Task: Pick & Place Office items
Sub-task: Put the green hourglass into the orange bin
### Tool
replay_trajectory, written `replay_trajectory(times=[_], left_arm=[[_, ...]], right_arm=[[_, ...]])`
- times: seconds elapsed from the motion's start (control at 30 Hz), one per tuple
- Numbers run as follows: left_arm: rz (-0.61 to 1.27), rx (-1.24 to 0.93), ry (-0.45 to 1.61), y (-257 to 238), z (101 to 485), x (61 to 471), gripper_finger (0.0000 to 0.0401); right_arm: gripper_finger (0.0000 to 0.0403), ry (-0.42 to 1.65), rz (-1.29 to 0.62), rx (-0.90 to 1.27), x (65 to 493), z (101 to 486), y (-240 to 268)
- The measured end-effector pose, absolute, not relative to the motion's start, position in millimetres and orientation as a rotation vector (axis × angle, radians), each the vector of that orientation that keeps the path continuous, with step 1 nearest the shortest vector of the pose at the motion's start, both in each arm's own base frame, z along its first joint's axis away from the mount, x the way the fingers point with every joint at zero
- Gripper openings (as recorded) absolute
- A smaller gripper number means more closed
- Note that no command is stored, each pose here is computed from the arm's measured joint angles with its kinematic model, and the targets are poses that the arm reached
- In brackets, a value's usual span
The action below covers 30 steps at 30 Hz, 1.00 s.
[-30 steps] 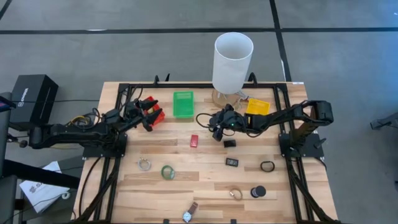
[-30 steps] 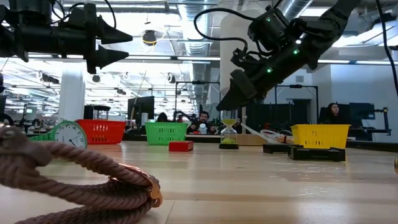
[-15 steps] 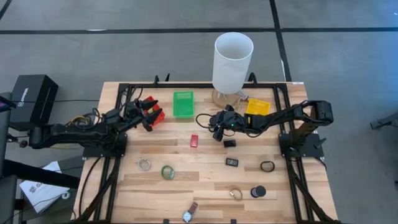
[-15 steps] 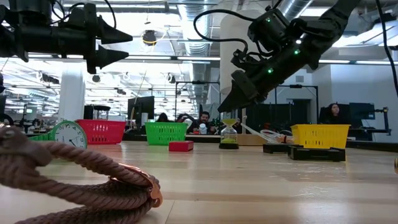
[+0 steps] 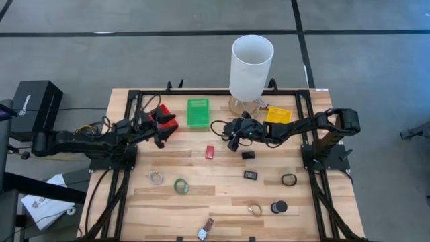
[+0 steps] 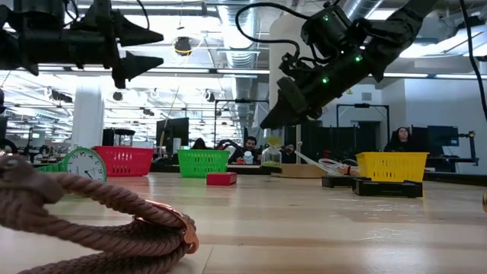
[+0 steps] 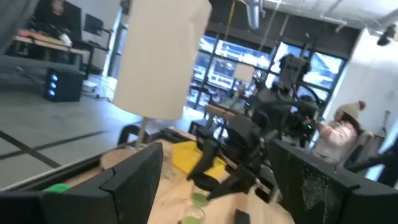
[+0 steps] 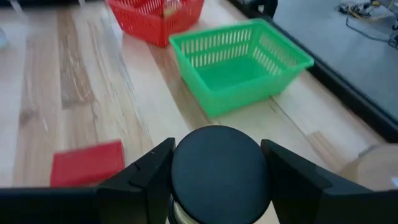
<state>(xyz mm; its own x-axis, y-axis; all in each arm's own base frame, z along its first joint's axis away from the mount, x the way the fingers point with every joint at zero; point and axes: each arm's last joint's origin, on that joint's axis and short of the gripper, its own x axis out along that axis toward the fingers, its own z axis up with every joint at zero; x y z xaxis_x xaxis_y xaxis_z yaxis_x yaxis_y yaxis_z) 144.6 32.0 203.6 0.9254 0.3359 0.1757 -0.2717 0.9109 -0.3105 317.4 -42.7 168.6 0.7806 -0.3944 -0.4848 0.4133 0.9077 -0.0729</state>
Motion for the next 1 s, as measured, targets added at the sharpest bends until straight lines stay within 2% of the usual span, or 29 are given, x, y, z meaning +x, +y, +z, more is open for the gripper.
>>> replay_trajectory(times=[0.27,0.5,0.63,0.83,1.0], left_arm=[[0.227,-0.261,-0.075,19,209,188,0.0289],[0.227,-0.200,0.076,14,196,229,0.0291],[0.237,-0.193,0.138,15,186,246,0.0294],[0.327,-0.110,0.181,18,178,259,0.0295],[0.318,-0.083,0.167,18,183,260,0.0295]], right_arm=[[0.0212,0.437,-0.420,0.045,332,191,-40],[0.0201,0.372,-0.406,0.039,344,211,-38],[0.0215,0.348,-0.375,-0.001,351,225,-30],[0.0201,0.371,-0.337,-0.011,359,241,-18],[0.0205,0.353,-0.315,-0.012,362,250,-10]])
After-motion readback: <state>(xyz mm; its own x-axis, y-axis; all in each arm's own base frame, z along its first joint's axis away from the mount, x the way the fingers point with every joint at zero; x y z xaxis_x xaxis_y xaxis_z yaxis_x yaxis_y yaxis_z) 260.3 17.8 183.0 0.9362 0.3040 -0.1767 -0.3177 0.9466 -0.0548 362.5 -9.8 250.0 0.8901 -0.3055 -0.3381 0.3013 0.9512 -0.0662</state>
